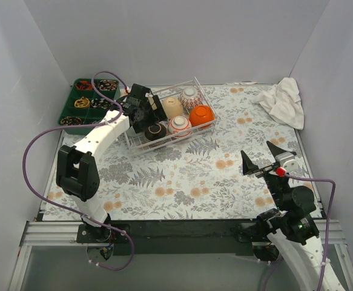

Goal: Unload the bowls from the dish rack

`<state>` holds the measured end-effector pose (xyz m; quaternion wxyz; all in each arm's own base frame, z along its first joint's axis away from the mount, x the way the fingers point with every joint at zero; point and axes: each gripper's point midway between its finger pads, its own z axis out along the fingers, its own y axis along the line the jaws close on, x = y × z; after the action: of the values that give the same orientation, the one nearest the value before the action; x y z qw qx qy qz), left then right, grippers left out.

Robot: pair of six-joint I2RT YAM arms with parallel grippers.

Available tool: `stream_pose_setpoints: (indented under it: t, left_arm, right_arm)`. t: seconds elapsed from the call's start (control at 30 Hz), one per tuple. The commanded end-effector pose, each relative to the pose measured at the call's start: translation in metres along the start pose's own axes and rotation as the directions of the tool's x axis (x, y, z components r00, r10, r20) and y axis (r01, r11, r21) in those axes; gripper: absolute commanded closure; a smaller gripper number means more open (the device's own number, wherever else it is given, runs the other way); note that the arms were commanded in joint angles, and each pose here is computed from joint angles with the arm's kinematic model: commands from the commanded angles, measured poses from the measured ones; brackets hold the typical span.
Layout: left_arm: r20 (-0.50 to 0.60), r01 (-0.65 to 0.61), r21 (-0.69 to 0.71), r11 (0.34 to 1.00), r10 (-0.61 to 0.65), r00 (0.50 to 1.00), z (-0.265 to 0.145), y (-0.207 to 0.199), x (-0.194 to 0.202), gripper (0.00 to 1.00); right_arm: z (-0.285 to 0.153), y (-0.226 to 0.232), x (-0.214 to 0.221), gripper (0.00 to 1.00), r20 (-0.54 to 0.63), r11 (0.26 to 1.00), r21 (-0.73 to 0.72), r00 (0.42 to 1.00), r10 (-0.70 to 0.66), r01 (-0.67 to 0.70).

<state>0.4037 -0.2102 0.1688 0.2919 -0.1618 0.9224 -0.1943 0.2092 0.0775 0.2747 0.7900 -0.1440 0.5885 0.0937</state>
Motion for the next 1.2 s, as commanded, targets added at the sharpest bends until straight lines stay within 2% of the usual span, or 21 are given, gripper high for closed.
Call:
stream_pose_setpoints:
  t: [0.0, 0.07, 0.2, 0.37, 0.53, 0.77, 0.87, 0.9, 1.17]
  left_arm:
    - [0.113, -0.065, -0.076, 0.995, 0.073, 0.991, -0.037, 0.008, -0.028, 0.04]
    - [0.126, -0.112, -0.109, 0.988, 0.125, 0.984, -0.040, 0.016, -0.031, 0.02]
    - [0.152, -0.213, -0.125, 0.969, 0.231, 0.961, -0.045, 0.023, -0.035, 0.02]
    - [0.169, -0.341, -0.121, 0.932, 0.358, 0.918, -0.046, 0.034, -0.030, 0.02]
    - [0.217, -0.422, -0.081, 0.903, 0.429, 0.877, -0.047, 0.034, -0.025, 0.02]
    - [0.306, -0.451, -0.031, 0.892, 0.438, 0.845, -0.041, 0.033, -0.022, 0.02]
    - [0.318, -0.455, -0.020, 0.890, 0.437, 0.842, -0.039, 0.035, -0.018, 0.02]
    - [0.322, -0.456, -0.019, 0.890, 0.437, 0.840, -0.039, 0.036, -0.017, 0.02]
    - [0.367, -0.444, -0.030, 0.895, 0.423, 0.828, -0.051, 0.045, -0.014, 0.02]
  right_arm:
    - [0.013, 0.026, -0.030, 0.01, -0.070, 0.986, -0.154, 0.996, 0.050, -0.060]
    - [0.018, 0.039, -0.020, 0.01, -0.163, 0.972, -0.213, 0.984, 0.068, -0.103]
    - [0.040, 0.053, -0.007, 0.01, -0.323, 0.952, -0.222, 0.937, 0.130, -0.208]
    - [0.066, 0.065, -0.011, 0.01, -0.391, 0.932, -0.249, 0.908, 0.150, -0.262]
    - [0.110, 0.070, 0.014, 0.01, -0.500, 0.937, -0.201, 0.852, 0.154, -0.287]
    - [0.189, 0.087, 0.049, 0.01, -0.607, 0.929, -0.189, 0.781, 0.144, -0.319]
    - [0.208, 0.097, 0.077, 0.01, -0.660, 0.921, -0.183, 0.737, 0.144, -0.344]
    - [0.217, 0.099, 0.075, 0.01, -0.657, 0.917, -0.184, 0.738, 0.153, -0.354]
    - [0.239, 0.126, 0.139, 0.02, -0.758, 0.886, -0.157, 0.629, 0.174, -0.435]
